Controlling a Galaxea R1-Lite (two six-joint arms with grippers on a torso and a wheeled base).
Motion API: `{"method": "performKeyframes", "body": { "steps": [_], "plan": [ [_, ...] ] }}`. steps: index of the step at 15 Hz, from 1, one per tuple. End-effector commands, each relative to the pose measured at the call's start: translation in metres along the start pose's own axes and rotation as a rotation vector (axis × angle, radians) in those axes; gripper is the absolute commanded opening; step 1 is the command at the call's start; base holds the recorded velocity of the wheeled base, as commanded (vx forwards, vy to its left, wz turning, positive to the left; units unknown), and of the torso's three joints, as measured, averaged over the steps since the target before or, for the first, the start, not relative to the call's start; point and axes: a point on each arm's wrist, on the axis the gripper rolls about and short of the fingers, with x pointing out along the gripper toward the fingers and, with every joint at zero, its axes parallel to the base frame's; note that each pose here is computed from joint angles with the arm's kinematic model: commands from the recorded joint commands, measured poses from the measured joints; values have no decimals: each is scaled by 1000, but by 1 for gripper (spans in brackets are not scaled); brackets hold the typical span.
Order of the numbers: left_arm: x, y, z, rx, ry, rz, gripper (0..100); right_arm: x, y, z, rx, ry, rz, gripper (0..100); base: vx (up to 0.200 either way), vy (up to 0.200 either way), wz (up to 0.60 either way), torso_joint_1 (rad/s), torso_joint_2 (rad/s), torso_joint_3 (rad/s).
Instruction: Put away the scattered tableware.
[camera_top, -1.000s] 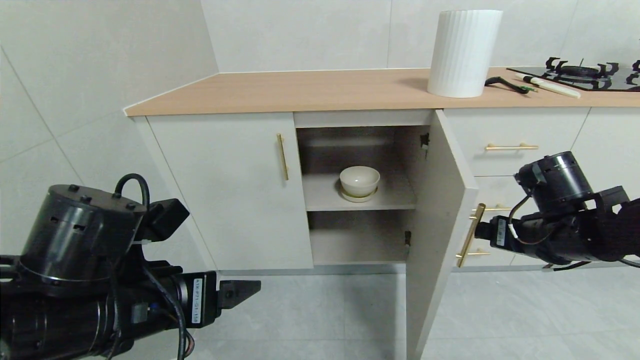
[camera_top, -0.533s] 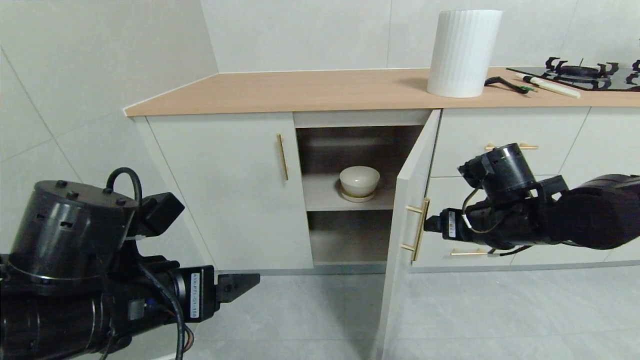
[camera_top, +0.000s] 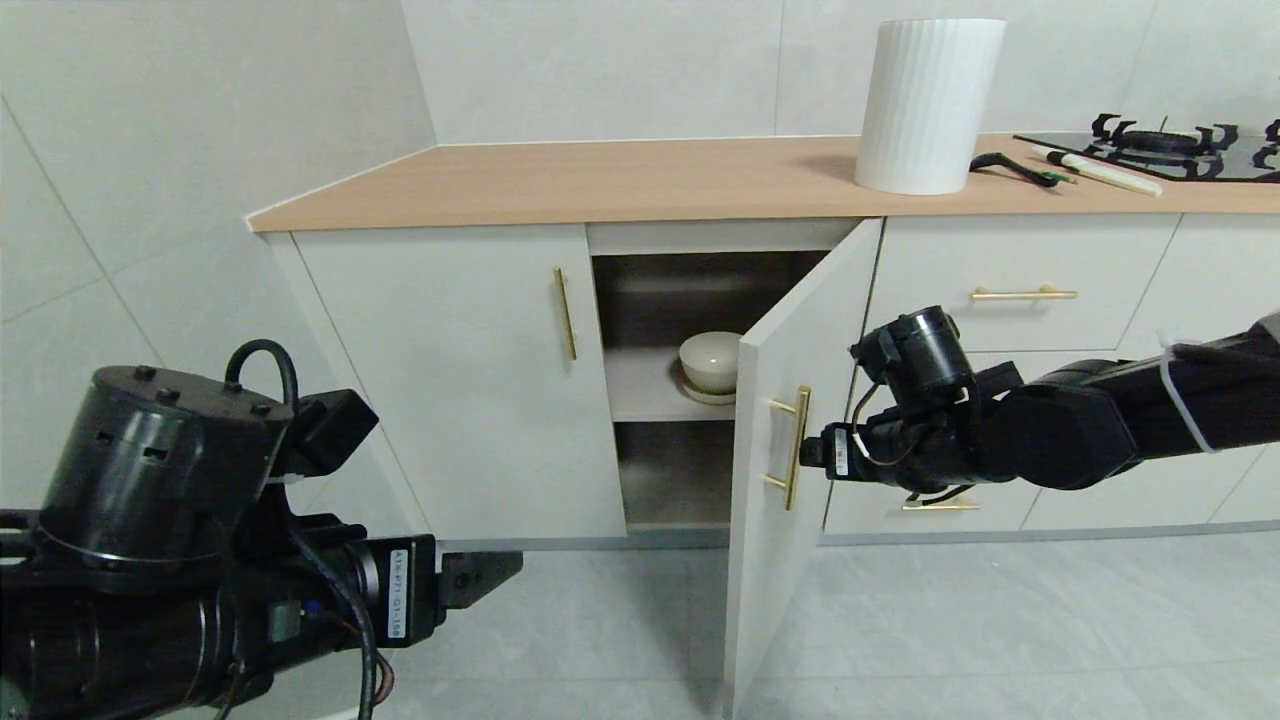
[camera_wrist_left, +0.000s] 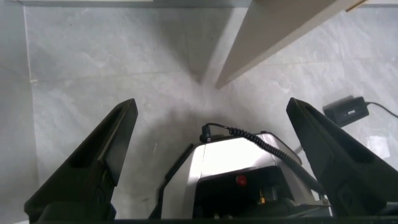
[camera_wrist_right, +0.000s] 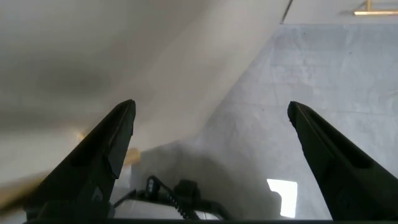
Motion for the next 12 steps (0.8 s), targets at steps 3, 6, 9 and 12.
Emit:
{"method": "performKeyframes", "body": {
  "steps": [3,6,9,12],
  "plan": [
    [1,-1,-1,4,2,5,100,20,1,-7,4,2,-4,100,0,0,0,0,0,0],
    [1,-2,0,5,0,5,100,26,2,-5,13,-29,5,100,0,0,0,0,0,0],
    [3,-2,0,5,-2,12,100,30,3,-5,37,-46,11,100,0,0,0,0,0,0],
    [3,-1,0,5,-8,23,100,30,4,-5,43,-47,14,100,133,0,0,0,5,0]
  ]
}}
